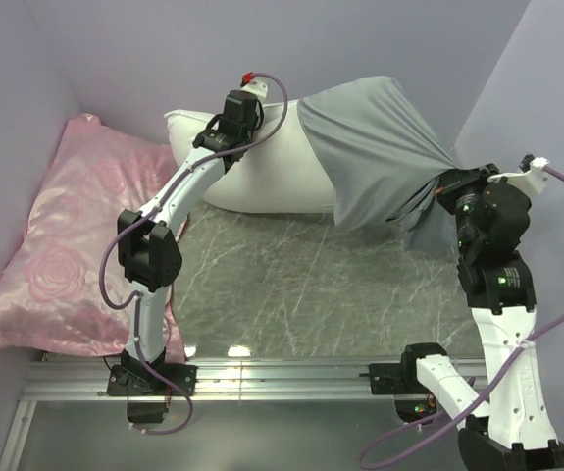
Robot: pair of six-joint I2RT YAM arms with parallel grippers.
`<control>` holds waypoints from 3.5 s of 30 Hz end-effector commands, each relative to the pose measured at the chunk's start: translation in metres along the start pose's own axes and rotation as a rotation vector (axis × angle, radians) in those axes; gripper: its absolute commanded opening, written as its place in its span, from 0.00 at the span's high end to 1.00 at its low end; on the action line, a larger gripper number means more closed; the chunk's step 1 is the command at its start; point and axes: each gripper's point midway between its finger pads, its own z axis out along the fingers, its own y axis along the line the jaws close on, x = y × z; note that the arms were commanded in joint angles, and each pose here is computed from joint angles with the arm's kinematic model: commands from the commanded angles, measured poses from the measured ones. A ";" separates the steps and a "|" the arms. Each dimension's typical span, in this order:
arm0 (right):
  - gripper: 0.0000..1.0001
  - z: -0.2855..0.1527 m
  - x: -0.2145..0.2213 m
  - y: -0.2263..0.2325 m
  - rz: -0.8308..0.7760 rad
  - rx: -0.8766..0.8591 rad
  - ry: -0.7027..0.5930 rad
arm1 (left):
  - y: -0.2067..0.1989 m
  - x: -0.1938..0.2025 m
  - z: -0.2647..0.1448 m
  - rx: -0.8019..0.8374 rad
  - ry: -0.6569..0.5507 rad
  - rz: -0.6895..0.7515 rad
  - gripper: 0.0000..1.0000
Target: Remove the pillowcase from the pillow
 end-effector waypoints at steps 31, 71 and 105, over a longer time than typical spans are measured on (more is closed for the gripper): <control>1.00 -0.164 -0.241 0.080 0.083 -0.147 -0.665 | 0.050 0.044 0.015 -0.086 0.076 -0.069 1.00; 1.00 -0.040 -0.156 0.122 -0.060 -0.254 -0.254 | -0.064 0.165 -0.112 0.371 0.082 -0.729 0.99; 1.00 0.160 0.029 -0.067 -0.029 0.222 0.222 | -0.065 0.102 -0.209 0.470 0.039 -0.730 0.48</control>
